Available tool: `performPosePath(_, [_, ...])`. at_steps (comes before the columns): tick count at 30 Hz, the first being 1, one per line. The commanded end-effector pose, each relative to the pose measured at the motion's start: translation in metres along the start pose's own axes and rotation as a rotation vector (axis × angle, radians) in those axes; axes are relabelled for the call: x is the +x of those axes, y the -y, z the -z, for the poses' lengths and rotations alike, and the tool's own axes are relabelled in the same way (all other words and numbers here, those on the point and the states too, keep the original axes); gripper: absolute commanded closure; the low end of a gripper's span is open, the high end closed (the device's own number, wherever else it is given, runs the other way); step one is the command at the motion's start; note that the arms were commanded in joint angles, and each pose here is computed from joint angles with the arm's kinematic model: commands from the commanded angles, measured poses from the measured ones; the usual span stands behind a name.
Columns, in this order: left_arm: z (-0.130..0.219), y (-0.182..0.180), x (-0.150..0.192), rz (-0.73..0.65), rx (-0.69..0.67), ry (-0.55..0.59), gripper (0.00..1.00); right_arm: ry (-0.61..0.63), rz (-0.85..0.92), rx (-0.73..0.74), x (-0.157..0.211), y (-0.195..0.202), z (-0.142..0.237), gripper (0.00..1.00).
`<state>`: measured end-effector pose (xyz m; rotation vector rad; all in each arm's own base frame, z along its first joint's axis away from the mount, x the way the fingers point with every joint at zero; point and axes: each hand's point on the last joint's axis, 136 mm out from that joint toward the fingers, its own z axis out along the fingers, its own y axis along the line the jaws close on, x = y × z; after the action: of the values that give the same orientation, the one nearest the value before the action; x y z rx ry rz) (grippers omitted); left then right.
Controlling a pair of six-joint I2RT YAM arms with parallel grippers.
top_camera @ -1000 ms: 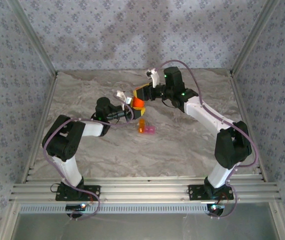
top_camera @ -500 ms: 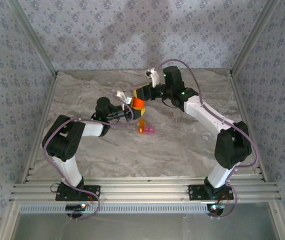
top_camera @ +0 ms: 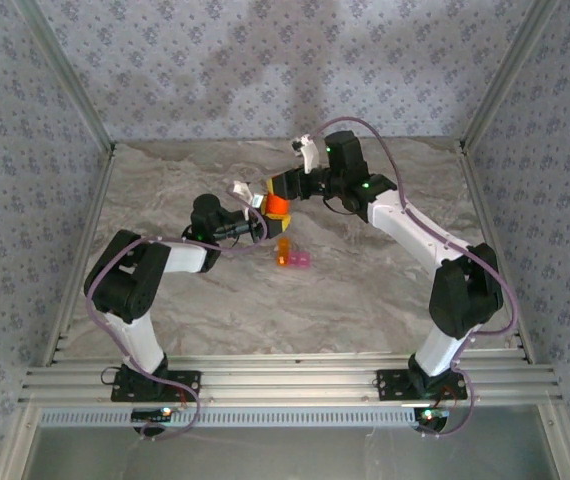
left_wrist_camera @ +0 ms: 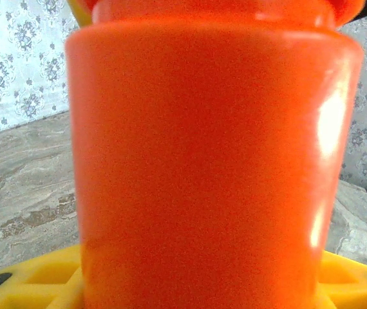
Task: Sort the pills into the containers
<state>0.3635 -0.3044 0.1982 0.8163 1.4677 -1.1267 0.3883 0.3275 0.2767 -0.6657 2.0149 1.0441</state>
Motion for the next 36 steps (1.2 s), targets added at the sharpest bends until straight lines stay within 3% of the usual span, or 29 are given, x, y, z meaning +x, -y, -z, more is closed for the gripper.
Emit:
performPosePath(1, [0.011, -0.013, -0.087, -0.128, -0.095, 0.222, 1.00, -0.147, -0.114, 0.036, 0.039, 0.001, 0.007, 0.56])
performPosePath(17, [0.008, -0.014, -0.084, -0.119, -0.090, 0.214, 1.00, -0.039, -0.090, 0.003, -0.001, -0.011, 0.022, 0.30])
performPosePath(28, [0.004, -0.011, -0.083, -0.110, -0.050, 0.195, 1.00, 0.115, 0.006, 0.004, -0.050, -0.006, 0.065, 0.25])
performPosePath(36, [-0.003, -0.004, -0.079, -0.094, 0.010, 0.173, 1.00, 0.113, 0.076, -0.049, -0.070, -0.004, 0.063, 0.23])
